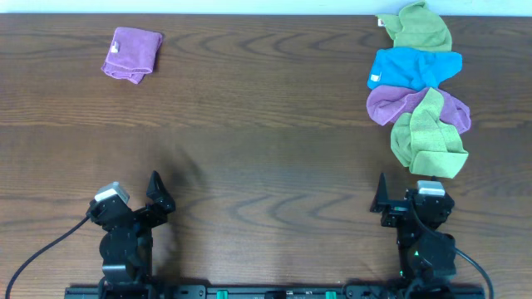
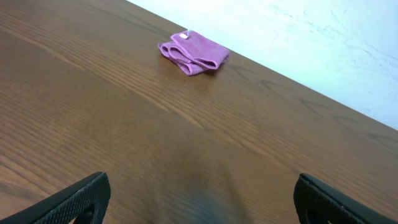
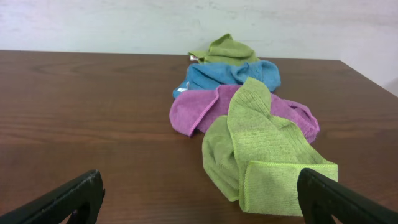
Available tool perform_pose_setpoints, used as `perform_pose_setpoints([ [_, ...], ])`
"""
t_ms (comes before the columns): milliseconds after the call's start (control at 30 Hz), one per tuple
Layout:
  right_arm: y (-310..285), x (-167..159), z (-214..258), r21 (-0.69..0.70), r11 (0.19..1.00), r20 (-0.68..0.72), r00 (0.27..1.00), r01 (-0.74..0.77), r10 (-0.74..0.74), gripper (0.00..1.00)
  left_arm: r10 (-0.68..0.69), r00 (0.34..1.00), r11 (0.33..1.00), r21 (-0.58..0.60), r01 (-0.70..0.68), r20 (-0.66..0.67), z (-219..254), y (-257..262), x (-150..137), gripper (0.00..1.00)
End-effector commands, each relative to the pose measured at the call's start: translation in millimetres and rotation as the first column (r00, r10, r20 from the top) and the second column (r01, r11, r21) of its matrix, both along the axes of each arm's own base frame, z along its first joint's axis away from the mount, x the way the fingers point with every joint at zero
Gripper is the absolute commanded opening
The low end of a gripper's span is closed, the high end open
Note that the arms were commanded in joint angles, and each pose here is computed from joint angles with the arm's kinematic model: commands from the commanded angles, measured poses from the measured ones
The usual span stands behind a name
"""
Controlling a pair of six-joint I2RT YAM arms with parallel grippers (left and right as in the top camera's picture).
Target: Fold the cloth
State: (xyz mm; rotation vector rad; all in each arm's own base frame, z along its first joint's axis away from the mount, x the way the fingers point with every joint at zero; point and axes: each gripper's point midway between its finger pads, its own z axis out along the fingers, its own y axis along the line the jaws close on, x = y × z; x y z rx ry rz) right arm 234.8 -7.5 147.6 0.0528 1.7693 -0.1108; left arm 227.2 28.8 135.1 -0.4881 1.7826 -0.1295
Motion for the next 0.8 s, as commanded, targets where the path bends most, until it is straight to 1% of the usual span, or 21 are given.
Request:
perform_pose_setpoints([
  [0, -2, 0, 0, -0.013, 1.000, 0.005, 1.000, 0.008, -0.008, 0.99, -0.005, 1.000, 1.000, 0.000, 0.005, -0.023, -11, -1, 0, 0.95],
  [400, -7, -1, 1, -0.018, 0.999, 0.008, 0.999, 0.033, -0.033, 0.99, -0.005, 1.000, 1.000, 0.000, 0.005, -0.023, -11, -1, 0, 0.95],
  [567, -7, 1, 12, -0.002, 0.999, 0.055, 0.998, 0.035, -0.035, 0.99, -0.005, 1.000, 1.000, 0.000, 0.005, -0.023, -11, -1, 0, 0.95],
  [700, -15, 0, 15, -0.006, 0.997, 0.068, 0.994, 0.083, -0.082, 0.99, -0.005, 1.000, 1.000, 0.000, 0.005, -0.023, -11, -1, 0, 0.95],
  [733, -15, 0, 15, -0.001, 0.996, 0.067, 0.994, 0.085, -0.084, 0.99, -0.005, 1.000, 1.000, 0.000, 0.005, -0.023, -11, -1, 0, 0.95],
  [767, -16, 0, 14, 0.036, 0.995, 0.066, 0.993, 0.095, -0.097, 0.99, -0.005, 1.000, 1.000, 0.000, 0.005, -0.023, -11, -1, 0, 0.95],
])
